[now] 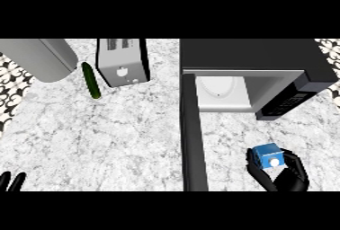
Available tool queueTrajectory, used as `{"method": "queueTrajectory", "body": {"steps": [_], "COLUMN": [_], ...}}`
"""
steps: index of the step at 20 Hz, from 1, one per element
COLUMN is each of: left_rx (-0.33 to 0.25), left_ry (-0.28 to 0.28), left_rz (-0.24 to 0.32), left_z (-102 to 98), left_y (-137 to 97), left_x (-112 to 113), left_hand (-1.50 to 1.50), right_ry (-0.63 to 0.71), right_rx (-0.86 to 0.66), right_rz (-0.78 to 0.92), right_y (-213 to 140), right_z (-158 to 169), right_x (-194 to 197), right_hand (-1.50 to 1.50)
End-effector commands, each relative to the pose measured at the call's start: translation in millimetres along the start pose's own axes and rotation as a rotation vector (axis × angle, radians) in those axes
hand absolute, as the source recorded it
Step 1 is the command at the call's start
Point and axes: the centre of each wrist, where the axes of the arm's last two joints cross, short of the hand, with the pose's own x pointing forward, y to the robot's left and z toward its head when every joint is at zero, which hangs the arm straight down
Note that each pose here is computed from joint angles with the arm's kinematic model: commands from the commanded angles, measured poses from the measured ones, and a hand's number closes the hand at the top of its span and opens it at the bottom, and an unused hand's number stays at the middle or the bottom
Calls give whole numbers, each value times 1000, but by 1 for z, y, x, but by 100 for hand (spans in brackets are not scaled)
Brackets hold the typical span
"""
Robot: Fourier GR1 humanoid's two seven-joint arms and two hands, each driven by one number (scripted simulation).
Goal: Pick up the milk, place it into the microwave and close the microwave
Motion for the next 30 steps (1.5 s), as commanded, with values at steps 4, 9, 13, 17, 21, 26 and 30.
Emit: {"method": "queueTrajectory", "body": {"steps": [4,9,13,17,21,26,30], "left_rx": [-24,-15,7,6,5,19,15], "left_ry": [14,-1,17,6,15,22,20], "left_rz": [22,35,30,29,22,8,12], "left_z": [1,-5,0,2,-8,-6,-1], "left_y": [1,1,-3,13,14,8,28], "left_x": [-8,0,-2,6,-4,0,-7], "left_hand": [-150,-150,-150,-150,-150,-150,-150], "right_ry": [13,2,8,-42,-76,-66,-28], "right_rx": [564,695,738,772,752,761,761], "right_rz": [-140,-276,-334,-279,-201,-122,-100], "right_y": [-37,-34,-25,-15,27,68,103], "right_z": [-48,-77,-72,-83,-90,-120,-135], "right_x": [3,10,33,56,45,75,72], "right_hand": [150,150,150,150,150,150,150]}}
